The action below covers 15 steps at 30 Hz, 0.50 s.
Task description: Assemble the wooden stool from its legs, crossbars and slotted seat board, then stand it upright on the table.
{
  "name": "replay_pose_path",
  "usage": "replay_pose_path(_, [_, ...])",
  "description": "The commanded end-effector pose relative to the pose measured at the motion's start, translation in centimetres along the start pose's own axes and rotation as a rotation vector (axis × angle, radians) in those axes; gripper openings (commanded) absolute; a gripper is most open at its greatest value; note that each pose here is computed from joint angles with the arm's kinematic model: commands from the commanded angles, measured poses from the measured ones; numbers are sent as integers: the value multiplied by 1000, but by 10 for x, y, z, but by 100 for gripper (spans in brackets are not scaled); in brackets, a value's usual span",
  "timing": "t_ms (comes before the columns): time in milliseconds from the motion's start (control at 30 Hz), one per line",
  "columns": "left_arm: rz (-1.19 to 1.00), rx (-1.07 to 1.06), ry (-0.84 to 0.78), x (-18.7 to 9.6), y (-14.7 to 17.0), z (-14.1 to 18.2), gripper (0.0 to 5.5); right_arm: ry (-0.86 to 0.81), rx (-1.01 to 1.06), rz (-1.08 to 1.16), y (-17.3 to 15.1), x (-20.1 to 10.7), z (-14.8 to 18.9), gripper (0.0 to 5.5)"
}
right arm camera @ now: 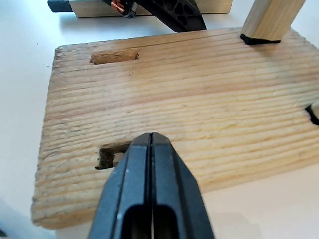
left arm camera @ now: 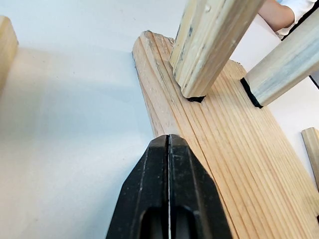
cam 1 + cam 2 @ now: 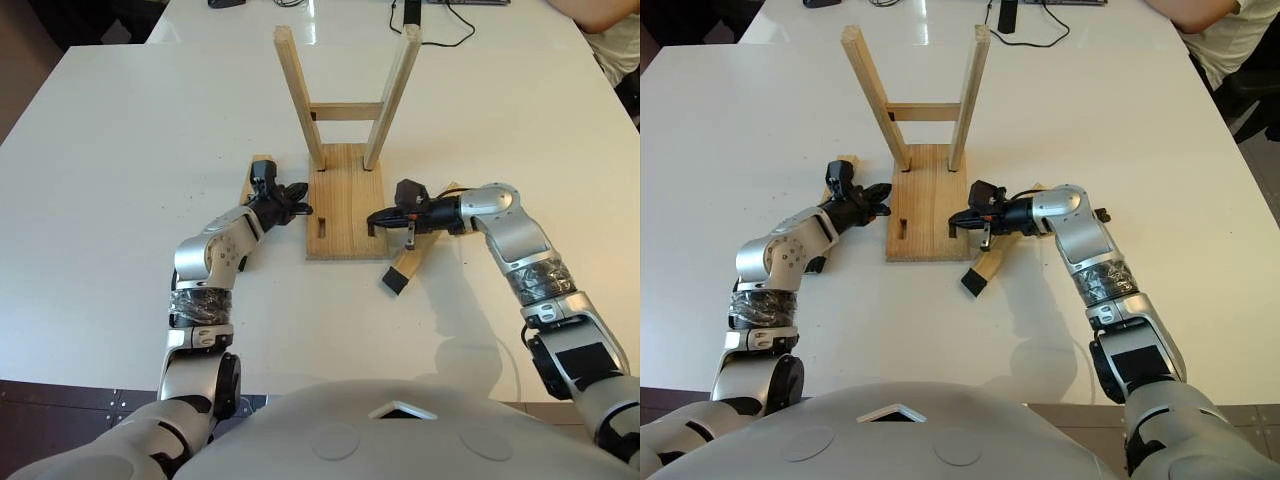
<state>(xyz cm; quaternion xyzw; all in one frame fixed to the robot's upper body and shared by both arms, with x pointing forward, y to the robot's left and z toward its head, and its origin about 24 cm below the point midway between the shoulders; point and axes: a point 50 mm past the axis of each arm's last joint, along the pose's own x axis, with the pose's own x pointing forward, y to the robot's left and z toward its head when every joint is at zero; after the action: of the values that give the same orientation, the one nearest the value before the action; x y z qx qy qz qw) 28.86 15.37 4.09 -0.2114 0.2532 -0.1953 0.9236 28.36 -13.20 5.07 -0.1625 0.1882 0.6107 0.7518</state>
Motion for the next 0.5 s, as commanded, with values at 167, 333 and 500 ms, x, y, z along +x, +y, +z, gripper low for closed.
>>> replay_pose_path(167, [27, -1, -99, -1, 4, 18, 0, -139, 95, -138, 7, -19, 12, 2])
replay_pose_path(333, [77, -17, -277, -35, 8, 37, 0, -78, 70, -385, -15, -93, 10, 2])
replay_pose_path(500, [-102, -43, -382, -53, -35, 36, 0, 109, 21, -433, -28, -111, -10, 2])
